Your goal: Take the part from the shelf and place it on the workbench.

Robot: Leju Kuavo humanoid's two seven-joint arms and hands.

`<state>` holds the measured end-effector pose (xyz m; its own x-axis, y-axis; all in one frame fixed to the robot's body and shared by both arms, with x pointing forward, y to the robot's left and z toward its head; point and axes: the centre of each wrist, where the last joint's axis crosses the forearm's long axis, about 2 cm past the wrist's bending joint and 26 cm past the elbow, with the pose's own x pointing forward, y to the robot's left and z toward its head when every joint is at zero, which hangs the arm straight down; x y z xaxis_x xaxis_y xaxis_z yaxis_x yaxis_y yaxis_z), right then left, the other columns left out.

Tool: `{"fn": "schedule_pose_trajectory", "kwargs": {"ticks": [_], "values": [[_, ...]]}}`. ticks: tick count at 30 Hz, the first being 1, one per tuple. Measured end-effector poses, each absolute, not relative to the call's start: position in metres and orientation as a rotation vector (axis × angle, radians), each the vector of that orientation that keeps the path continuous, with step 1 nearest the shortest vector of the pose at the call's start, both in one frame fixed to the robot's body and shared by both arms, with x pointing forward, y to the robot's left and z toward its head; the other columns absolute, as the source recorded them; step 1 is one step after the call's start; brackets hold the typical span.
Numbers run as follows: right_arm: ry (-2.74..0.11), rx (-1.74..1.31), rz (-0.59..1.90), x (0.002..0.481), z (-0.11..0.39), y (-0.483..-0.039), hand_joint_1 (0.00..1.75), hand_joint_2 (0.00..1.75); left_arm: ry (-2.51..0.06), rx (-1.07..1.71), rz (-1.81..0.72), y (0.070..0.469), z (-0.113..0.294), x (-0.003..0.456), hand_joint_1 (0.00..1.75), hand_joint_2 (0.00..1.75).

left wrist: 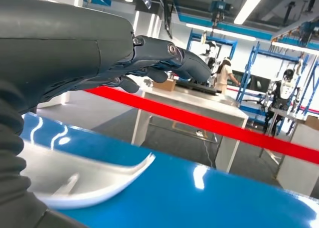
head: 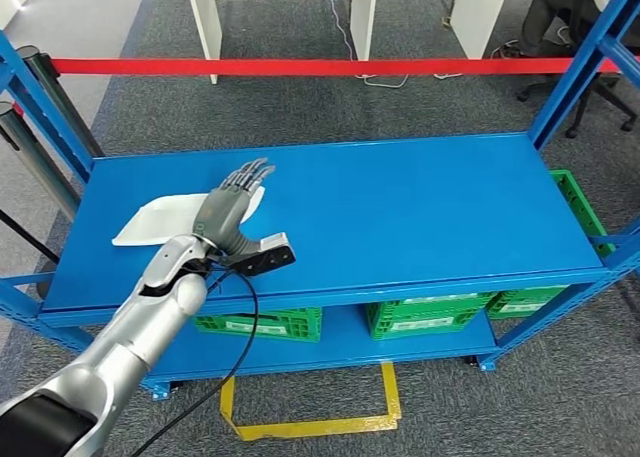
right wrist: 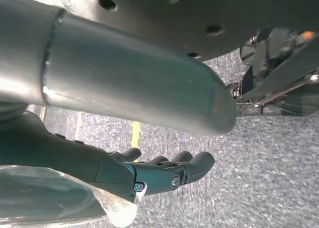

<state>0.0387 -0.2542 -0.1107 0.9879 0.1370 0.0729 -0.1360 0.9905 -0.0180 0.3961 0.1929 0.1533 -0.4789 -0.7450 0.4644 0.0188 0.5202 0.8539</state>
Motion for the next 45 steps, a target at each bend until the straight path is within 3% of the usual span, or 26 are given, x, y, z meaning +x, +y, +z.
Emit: {"fn": "schedule_pose_trajectory", "kwargs": {"ticks": [13,17,34,45], "values": [[-0.060,-0.024,0.132,0.039,-0.111,-0.255,0.00,0.00,-1.818,0.733,-1.080,0.209,0.142,0.384,0.00,0.00],[-0.056,-0.023,0.133,0.038,-0.111,-0.255,0.00,0.00,-1.794,0.741,-1.092,0.214,0.134,0.380,0.00,1.75],[-0.046,-0.024,0.130,0.038,-0.111,-0.255,0.00,0.00,-1.746,0.856,-1.109,0.222,0.124,0.380,0.00,1.75],[-0.047,-0.027,0.138,0.043,-0.110,-0.255,0.00,0.00,-1.541,1.016,-1.119,0.236,0.105,0.386,0.00,1.75]]}}
